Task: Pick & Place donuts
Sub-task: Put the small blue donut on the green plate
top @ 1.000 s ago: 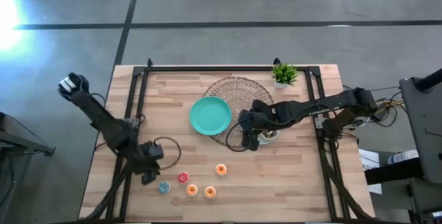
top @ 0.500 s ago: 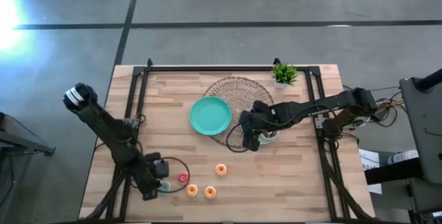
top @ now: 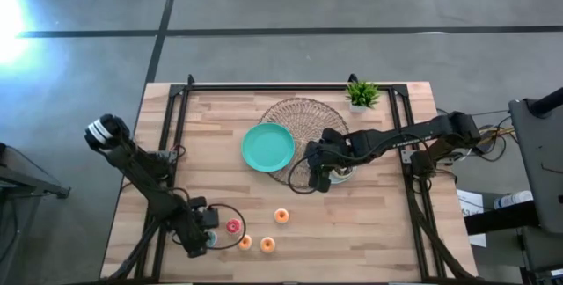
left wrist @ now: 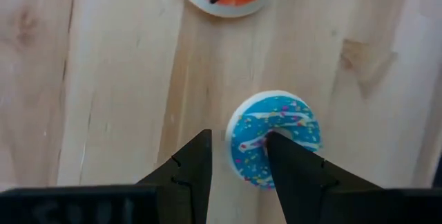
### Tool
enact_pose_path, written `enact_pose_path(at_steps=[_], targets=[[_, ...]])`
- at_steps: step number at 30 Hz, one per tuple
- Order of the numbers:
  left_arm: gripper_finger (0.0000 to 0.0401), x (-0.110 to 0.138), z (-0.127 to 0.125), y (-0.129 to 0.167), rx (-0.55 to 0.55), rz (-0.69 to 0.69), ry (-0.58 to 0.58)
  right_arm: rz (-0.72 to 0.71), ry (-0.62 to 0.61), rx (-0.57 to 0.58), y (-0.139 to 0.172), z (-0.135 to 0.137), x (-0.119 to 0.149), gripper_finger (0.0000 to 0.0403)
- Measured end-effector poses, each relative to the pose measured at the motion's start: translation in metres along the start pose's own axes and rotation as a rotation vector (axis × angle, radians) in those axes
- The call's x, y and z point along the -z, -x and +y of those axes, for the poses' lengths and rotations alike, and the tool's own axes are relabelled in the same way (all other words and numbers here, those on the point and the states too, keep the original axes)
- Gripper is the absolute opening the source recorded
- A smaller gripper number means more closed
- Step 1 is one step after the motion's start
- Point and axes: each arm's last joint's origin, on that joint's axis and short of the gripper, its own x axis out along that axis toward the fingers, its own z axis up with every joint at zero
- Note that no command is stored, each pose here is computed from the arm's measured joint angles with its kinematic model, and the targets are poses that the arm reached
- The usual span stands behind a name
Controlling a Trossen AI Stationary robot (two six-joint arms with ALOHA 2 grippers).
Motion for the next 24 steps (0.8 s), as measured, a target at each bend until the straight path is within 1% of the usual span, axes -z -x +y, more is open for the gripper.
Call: enact_pose_path(at_steps=[5,8,11,16,20,24], targets=[[0.0114,-0.001,0.001,-0.008,-0.026,0.011,0.076,0.000,0.000,0.000,0.000,0.000,0.000,0.0224],[0.0108,-0.001,0.001,-0.010,-0.023,0.023,0.075,0.000,0.000,0.000,0.000,0.000,0.000,0.0224],[0.0085,-0.002,0.001,-0.008,-0.014,0.018,0.074,0.001,0.005,0.000,0.000,0.000,0.000,0.0224],[0.0015,-0.004,0.002,-0.004,-0.007,-0.010,0.082,0.003,0.009,0.001,0.000,0.000,0.000,0.0224],[0.0003,-0.010,0.008,-0.003,-0.041,-0.025,0.095,0.002,0.018,0.000,0.001,0.000,0.000,0.0224],[0.0002,-0.019,0.025,0.006,-0.134,-0.022,0.071,-0.011,0.025,-0.005,0.010,-0.003,0.000,0.0223]])
